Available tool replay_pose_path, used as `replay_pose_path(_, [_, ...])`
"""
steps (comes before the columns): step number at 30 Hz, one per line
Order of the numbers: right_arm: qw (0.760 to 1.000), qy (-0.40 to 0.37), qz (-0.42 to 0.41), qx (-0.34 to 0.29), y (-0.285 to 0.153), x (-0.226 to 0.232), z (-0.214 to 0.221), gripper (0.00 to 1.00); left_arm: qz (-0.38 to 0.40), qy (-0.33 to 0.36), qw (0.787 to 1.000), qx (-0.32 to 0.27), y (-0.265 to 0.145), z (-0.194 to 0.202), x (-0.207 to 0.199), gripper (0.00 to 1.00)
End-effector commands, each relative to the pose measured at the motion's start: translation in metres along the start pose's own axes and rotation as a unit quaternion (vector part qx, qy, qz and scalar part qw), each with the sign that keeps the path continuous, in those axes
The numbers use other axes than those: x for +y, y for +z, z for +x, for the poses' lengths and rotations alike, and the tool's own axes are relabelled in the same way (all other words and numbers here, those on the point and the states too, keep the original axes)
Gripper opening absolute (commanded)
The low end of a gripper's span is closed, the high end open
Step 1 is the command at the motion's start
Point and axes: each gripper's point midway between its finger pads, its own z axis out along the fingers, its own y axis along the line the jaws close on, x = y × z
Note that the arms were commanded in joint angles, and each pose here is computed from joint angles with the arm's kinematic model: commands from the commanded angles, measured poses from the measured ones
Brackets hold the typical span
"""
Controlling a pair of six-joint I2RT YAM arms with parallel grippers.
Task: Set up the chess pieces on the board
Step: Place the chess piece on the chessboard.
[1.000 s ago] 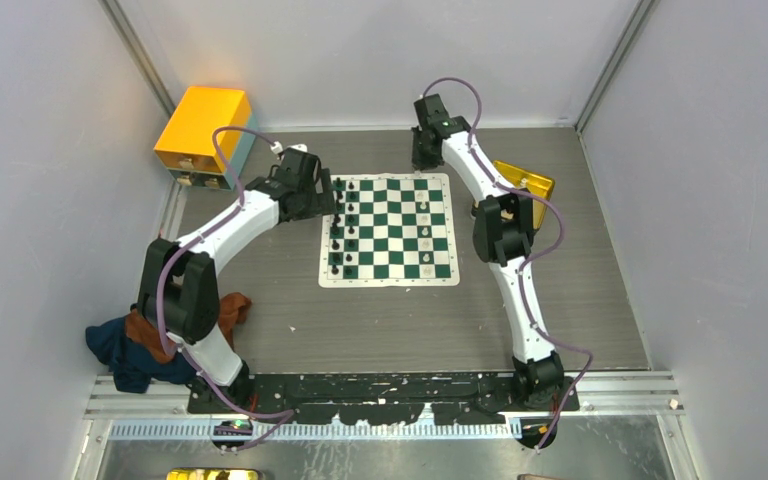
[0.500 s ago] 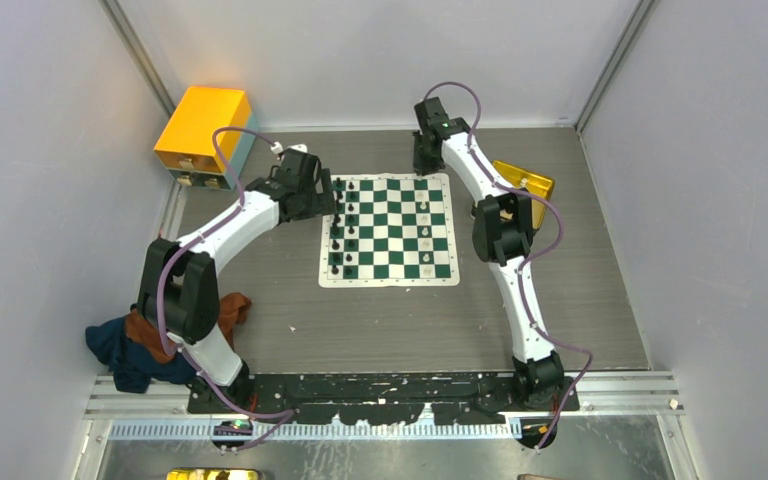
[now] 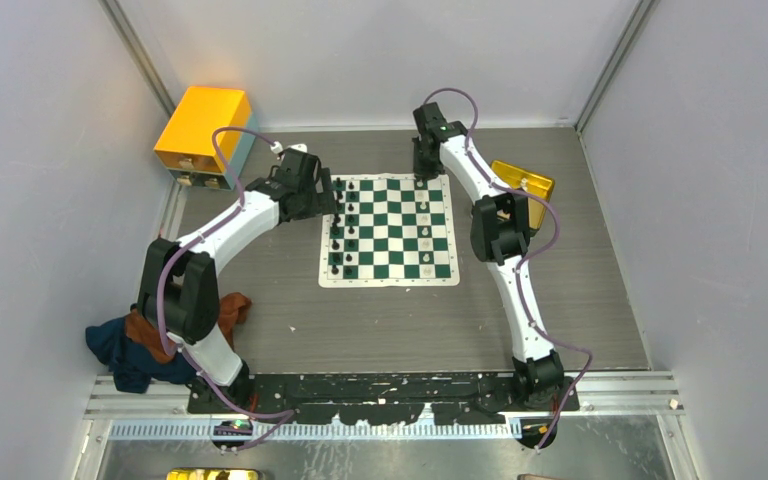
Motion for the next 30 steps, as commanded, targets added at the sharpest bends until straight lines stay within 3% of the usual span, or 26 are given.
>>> replay_pose_path(1, [1.0,-0.004,-0.007,-0.026,-0.013,0.002,-0.02,0.01,0.013,-0.013,0.999,-0.028,-0.003,-0.017,-0.007,0.98])
replay_pose_path(10, [1.0,-0.004,-0.004,-0.023,-0.01,-0.001,-0.018,0.03,0.011,-0.012,1.0,-0.025,0.0,-0.015,-0.007,0.98])
replay_pose_path(22, [1.0,-0.006,-0.009,-0.018,-0.006,-0.001,-0.016,0.25,0.012,-0.011,1.0,-0.022,0.004,-0.014,-0.009,0.98])
replay_pose_path(30, [0.999,-0.01,-0.025,-0.04,-0.016,0.004,-0.031,0.31,0.01,-0.012,1.0,-0.02,0.006,-0.013,-0.008,0.98])
